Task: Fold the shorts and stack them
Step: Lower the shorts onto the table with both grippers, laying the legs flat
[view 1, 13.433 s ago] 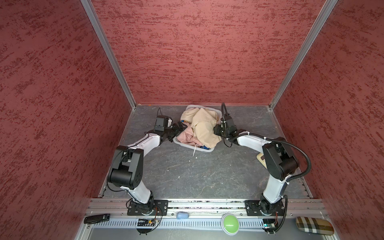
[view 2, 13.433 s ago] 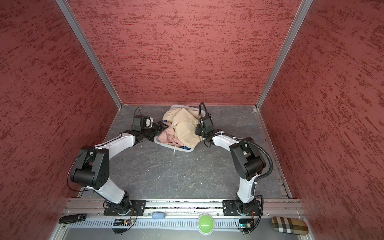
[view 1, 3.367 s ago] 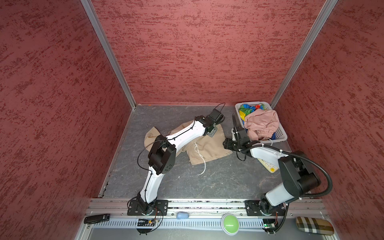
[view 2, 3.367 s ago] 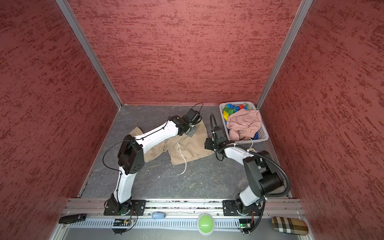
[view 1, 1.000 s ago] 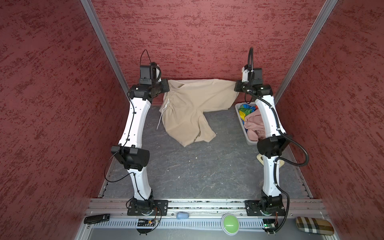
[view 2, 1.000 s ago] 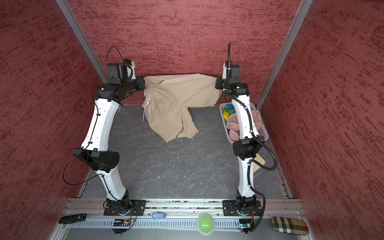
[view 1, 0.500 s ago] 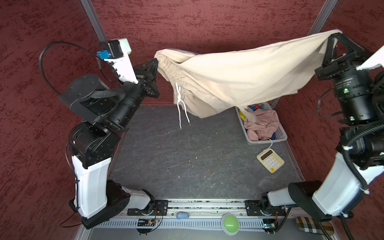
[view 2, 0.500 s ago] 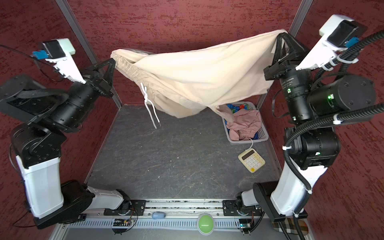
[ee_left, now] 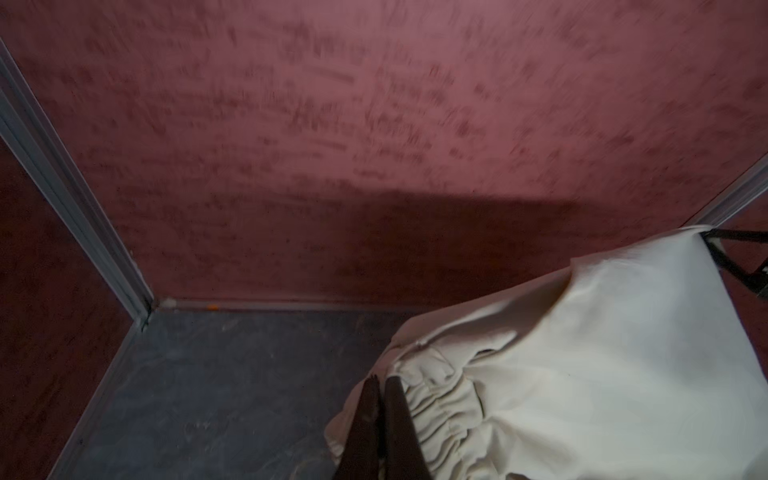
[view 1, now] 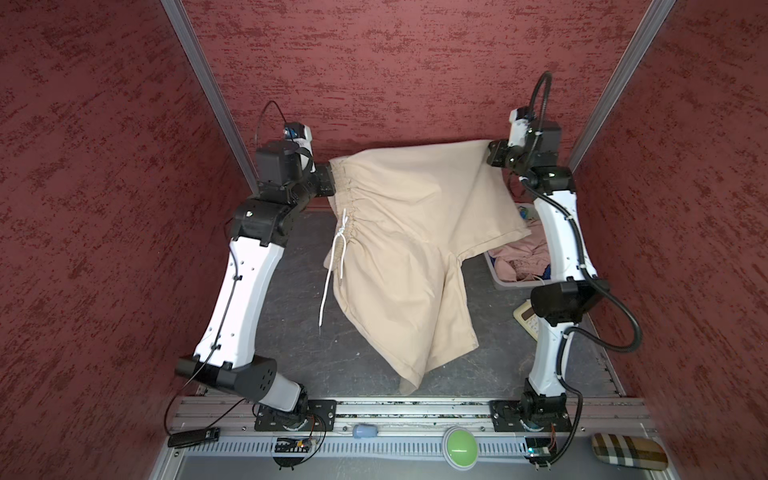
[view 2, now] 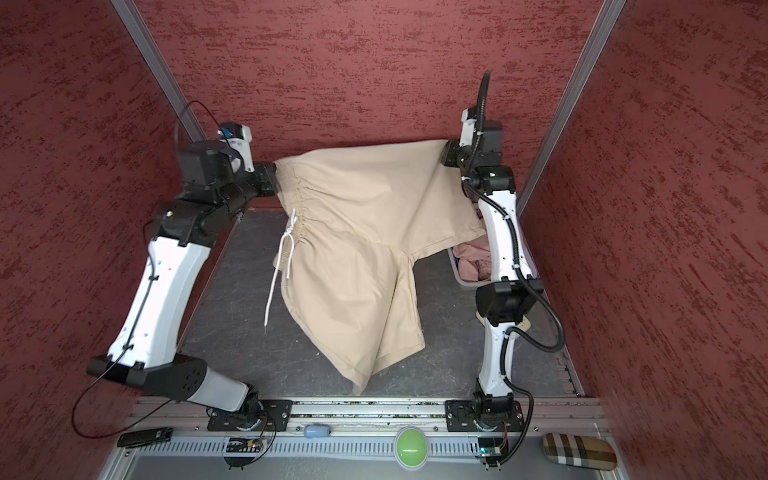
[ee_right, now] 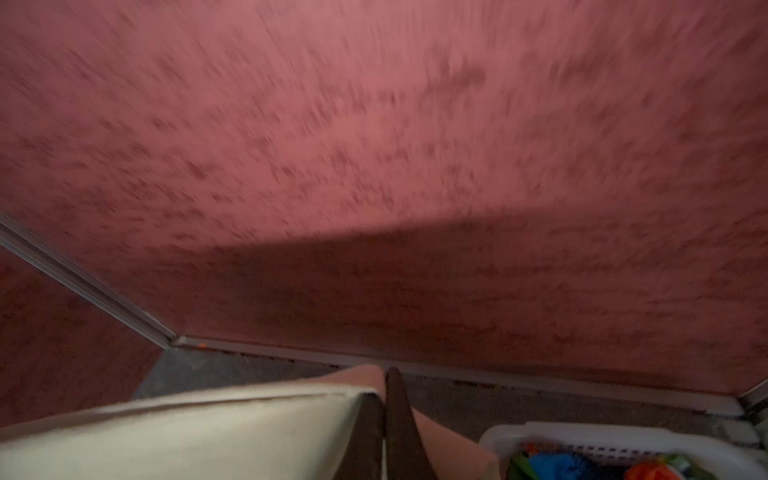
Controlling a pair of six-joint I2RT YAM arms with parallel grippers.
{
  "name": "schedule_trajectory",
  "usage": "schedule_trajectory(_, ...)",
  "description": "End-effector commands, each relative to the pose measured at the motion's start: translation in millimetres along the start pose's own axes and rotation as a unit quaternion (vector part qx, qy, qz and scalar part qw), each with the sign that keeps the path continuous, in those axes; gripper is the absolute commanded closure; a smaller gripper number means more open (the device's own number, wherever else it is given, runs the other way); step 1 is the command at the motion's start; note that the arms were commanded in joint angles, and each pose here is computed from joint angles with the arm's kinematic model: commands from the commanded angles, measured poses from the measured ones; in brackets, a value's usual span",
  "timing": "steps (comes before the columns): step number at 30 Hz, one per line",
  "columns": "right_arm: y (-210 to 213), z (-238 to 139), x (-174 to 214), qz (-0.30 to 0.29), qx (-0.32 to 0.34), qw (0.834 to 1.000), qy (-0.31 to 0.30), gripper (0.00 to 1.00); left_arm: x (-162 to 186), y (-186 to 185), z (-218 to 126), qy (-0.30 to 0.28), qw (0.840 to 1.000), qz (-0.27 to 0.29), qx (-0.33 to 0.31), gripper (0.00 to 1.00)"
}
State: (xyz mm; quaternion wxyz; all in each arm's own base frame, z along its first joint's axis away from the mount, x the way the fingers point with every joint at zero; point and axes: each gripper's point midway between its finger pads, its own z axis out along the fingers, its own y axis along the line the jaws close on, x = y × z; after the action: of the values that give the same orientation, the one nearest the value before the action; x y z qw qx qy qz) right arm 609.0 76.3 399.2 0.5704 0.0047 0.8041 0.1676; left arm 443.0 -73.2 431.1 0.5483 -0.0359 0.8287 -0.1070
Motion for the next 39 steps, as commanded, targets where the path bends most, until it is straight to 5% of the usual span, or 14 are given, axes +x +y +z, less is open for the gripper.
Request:
schedule_trajectory(1, 0.0, 33.8, 26.9, -0.027, 0.026, 0.999, 0.020, 1.00, 50.0, 51.6, 55.8, 0.072, 0.996, -0.049, -0.034, 1.00)
schedule_trajectory(8, 16.2, 91.1, 85.6, -0.042, 0.020, 0.998, 0.053, 1.00, 133.7, 120.6, 146.2, 0.174, 0.978, -0.045, -0.108, 1.00)
schedule_trajectory(14, 31.1, 76.3, 68.4, -0.063, 0.016, 0.997, 0.038, 1.00, 146.1, 165.4, 153.5, 0.195, 0.963, -0.021, -0.184, 1.00)
schedule_trajectory(20, 62.8, 29.9, 57.3, -0.066, 0.000, 0.996, 0.058, 1.00, 158.1, 194.4, 142.9, 0.210, 0.955, -0.077, -0.196, 1.00)
schedule_trajectory(26, 102.3, -24.4, 153.5, -0.048, -0.027, 0.989, 0.136, 1.00, 217.2, 185.7, 118.5, 0.257, 0.940, -0.168, -0.151, 1.00)
schedule_trajectory(31, 111.1, -78.3, 246.5, 0.010, -0.039, 0.979, 0.201, 1.00, 261.5, 170.9, 96.4, 0.298, 0.907, -0.282, -0.094, 1.00)
schedule_trajectory(39, 108.5, -137.8, 398.3, 0.053, -0.021, 0.947, 0.317, 1.00, 303.3, 171.7, 72.8, 0.352, 0.874, -0.322, -0.088, 0.99)
